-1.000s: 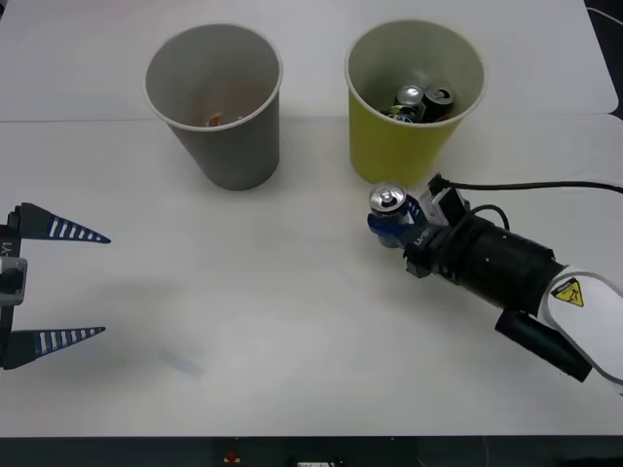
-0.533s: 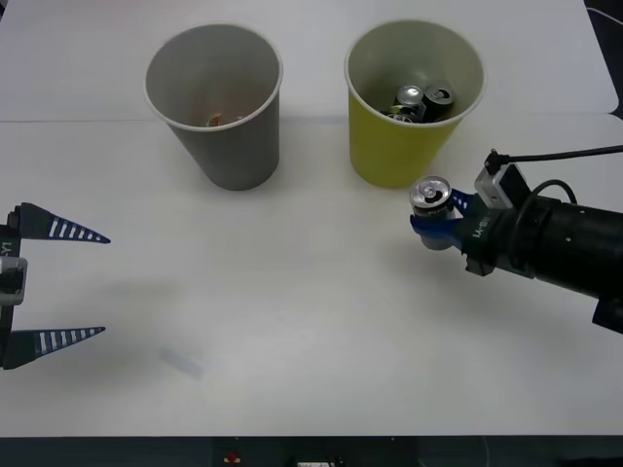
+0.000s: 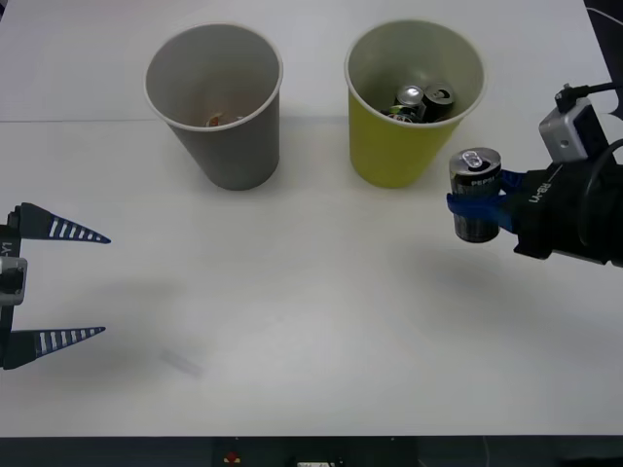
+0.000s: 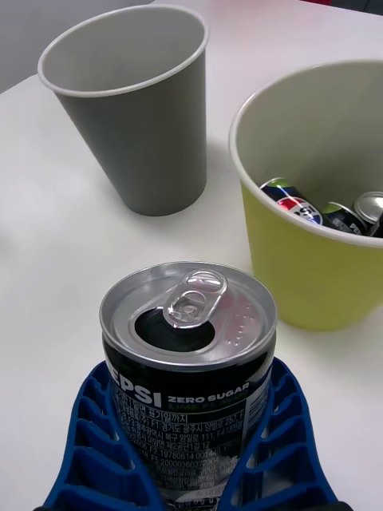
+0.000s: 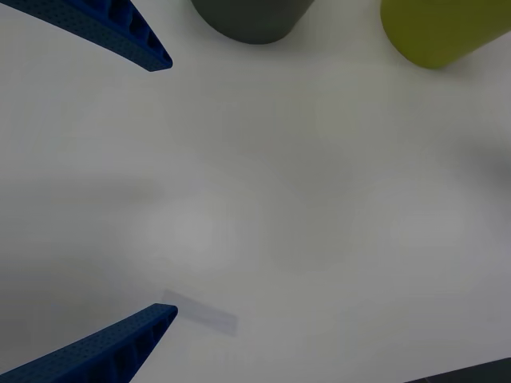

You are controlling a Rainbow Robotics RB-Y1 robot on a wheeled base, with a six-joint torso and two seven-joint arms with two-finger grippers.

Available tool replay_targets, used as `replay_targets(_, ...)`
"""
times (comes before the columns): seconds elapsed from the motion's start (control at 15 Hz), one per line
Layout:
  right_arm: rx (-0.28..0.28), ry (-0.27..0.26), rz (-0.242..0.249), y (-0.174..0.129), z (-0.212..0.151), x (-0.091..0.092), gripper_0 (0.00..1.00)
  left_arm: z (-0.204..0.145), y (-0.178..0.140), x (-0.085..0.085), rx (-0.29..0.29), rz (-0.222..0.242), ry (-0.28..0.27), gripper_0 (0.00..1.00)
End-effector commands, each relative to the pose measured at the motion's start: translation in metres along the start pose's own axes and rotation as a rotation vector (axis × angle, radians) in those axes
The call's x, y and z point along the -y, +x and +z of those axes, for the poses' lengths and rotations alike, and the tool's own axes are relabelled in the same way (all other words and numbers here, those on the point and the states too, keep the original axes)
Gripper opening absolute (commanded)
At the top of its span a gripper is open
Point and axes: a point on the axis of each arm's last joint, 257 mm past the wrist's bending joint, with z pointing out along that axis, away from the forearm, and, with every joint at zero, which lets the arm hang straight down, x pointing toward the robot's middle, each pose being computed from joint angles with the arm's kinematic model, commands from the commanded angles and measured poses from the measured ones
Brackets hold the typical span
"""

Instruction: Put the can into the green bin and the plastic bottle into the gray bin

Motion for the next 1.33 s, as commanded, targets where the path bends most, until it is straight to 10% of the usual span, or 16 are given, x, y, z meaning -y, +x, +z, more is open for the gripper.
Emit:
replay_targets(0.07, -0.016, 0.025, 0.045, -0.021, -0.011, 0.009, 0.0, 0.0, 0.0, 0.0, 0.0, 0.0, 0.0, 1.0)
replay_targets(0.87, -0.199, 0.093, -0.069, -0.108, 0.017, 0.081, 0.0, 0.0, 0.0, 0.0, 0.0, 0.0, 0.0, 1.0)
replay_targets(1.33, -0.289, 0.124, -0.05, -0.13, 0.07, 0.109, 0.0, 0.0, 0.0, 0.0, 0.0, 0.0, 0.0, 1.0)
